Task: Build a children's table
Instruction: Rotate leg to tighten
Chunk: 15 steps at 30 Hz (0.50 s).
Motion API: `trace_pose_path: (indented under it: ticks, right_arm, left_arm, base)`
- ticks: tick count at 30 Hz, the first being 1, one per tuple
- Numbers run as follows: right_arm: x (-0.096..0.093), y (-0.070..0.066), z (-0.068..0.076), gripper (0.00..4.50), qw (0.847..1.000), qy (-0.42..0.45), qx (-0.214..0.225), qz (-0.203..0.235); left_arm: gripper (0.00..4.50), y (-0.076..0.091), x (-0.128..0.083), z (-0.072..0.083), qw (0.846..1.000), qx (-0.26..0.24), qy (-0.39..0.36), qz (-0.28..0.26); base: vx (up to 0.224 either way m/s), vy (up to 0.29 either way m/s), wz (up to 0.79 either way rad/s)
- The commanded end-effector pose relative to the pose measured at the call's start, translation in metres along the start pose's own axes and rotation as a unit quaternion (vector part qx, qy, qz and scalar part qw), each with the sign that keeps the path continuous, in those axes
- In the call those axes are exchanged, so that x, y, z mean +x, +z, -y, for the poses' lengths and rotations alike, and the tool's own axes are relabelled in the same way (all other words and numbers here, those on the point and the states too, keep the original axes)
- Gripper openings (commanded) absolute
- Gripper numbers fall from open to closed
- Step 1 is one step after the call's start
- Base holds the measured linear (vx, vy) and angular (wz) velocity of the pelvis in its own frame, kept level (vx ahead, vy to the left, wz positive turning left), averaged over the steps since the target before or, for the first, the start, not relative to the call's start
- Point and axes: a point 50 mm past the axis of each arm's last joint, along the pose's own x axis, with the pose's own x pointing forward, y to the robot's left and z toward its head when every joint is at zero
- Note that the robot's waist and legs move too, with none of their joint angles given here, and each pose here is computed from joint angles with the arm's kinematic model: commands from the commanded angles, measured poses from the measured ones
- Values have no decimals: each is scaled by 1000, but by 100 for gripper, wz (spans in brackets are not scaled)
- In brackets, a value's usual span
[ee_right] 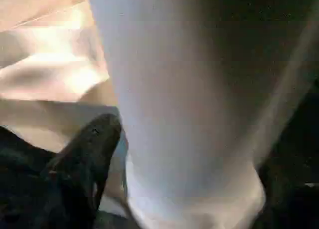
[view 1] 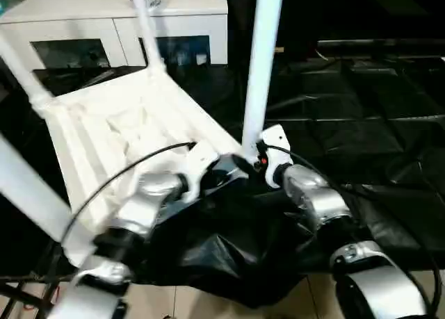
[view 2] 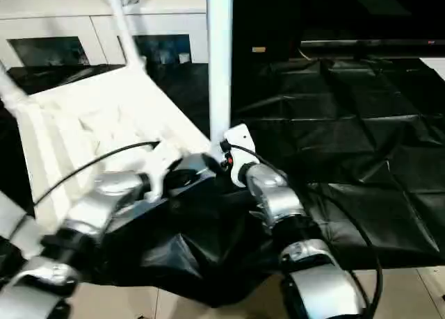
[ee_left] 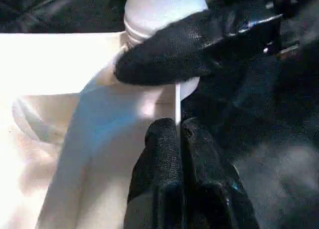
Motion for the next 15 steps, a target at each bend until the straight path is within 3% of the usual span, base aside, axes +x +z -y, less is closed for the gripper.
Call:
trace_pose_path:
  ticks: [1, 6, 10, 12, 15]
  right_arm:
    - [-2, 5, -10, 408, 995, 82, -58, -10]
    - [-33, -1, -9, 408, 969, 214, -107, -54]
    - [-41, -3, -11, 408, 958, 256, -110, -70]
    - [-43, -1, -13, 374, 952, 277, -112, -67]
    - [-43, 0, -14, 371, 951, 280, -111, -65]
  left_arm:
    - [0, 1, 2, 15, 997, 6, -80, 14]
    - [0, -8, -19, 14, 988, 26, -153, -7]
    - [0, -7, -25, 14, 984, 25, -179, -7]
    - [0, -5, -30, 16, 977, 24, -211, -8]
    - [0, -5, -30, 16, 976, 25, -215, -8]
  base:
    - [0, 0, 0]
    - [0, 0, 0]
    - [0, 0, 0]
    - [0, 0, 0]
    - [0, 0, 0]
